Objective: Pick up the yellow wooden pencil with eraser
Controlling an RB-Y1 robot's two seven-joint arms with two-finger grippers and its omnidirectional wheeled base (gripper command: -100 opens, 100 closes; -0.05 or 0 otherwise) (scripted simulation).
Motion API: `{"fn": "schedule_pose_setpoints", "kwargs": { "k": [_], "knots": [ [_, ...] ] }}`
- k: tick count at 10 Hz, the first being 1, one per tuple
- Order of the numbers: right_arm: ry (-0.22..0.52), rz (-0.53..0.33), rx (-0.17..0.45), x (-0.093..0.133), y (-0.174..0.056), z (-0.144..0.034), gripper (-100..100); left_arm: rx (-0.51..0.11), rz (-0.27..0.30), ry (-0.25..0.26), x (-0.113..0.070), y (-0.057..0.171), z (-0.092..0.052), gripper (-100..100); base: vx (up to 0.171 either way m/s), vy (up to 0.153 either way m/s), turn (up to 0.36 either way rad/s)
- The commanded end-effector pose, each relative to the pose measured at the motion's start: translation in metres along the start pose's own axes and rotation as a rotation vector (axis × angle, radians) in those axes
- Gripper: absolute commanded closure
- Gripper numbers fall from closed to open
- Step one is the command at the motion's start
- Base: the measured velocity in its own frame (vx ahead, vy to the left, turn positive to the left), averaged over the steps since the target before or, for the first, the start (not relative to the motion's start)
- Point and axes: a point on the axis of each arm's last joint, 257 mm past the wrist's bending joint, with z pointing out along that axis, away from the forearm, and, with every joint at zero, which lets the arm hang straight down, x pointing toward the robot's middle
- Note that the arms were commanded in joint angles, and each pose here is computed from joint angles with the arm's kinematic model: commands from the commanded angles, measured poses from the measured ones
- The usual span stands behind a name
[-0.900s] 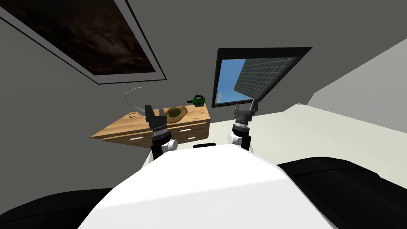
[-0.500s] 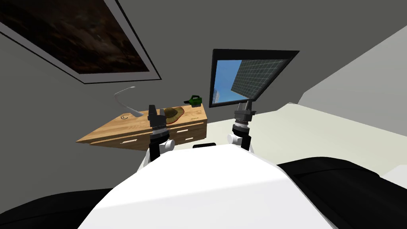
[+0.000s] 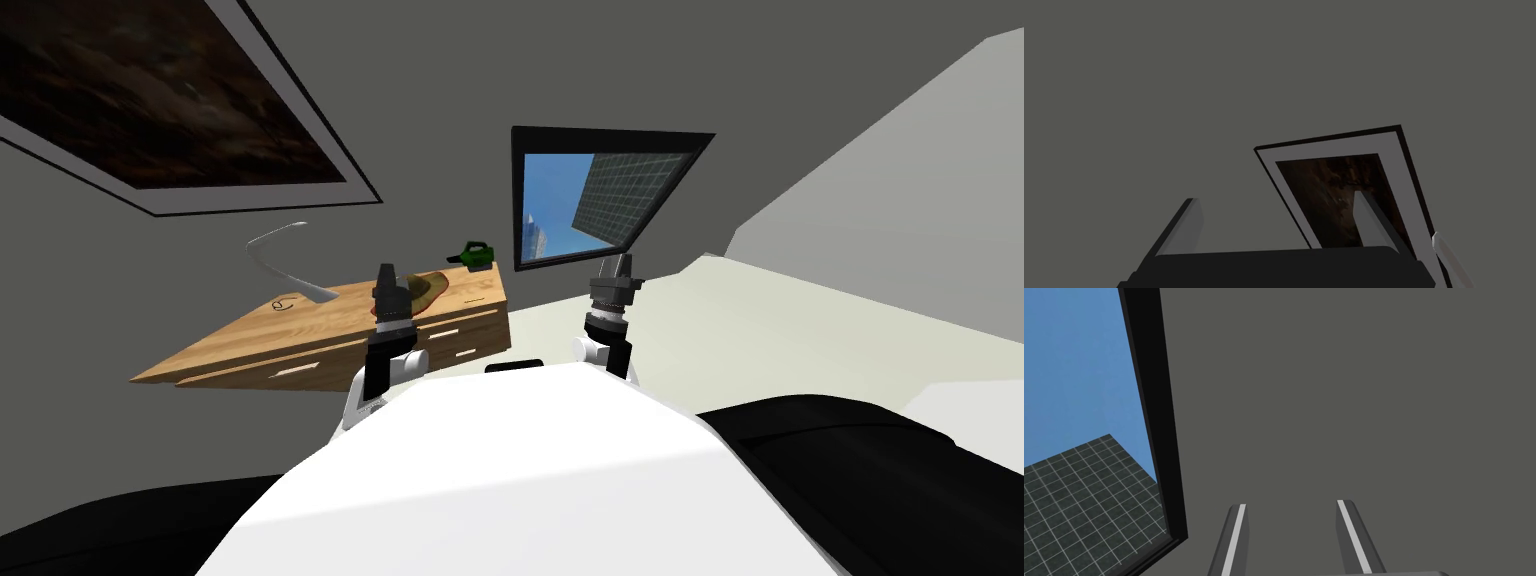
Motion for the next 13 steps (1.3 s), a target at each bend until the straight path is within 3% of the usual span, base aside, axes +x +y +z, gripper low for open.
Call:
{"fn": "schedule_pose_setpoints", "kwargs": {
  "k": [1, 6, 13],
  "knots": [
    [0.000, 0.000, 0.000, 0.000, 0.000, 0.000, 0, -0.047, 0.037, 0.005, -0.008, 0.016, 0.003, -100, 0.025, -0.099, -0.094],
    [0.000, 0.000, 0.000, 0.000, 0.000, 0.000, 0, -0.141, 0.098, 0.007, -0.023, 0.046, 0.005, -100, 0.017, -0.096, -0.062],
    [0.000, 0.000, 0.000, 0.000, 0.000, 0.000, 0, -0.335, 0.212, -0.005, -0.063, 0.103, 0.003, -100, 0.026, -0.097, -0.066]
  ]
}}
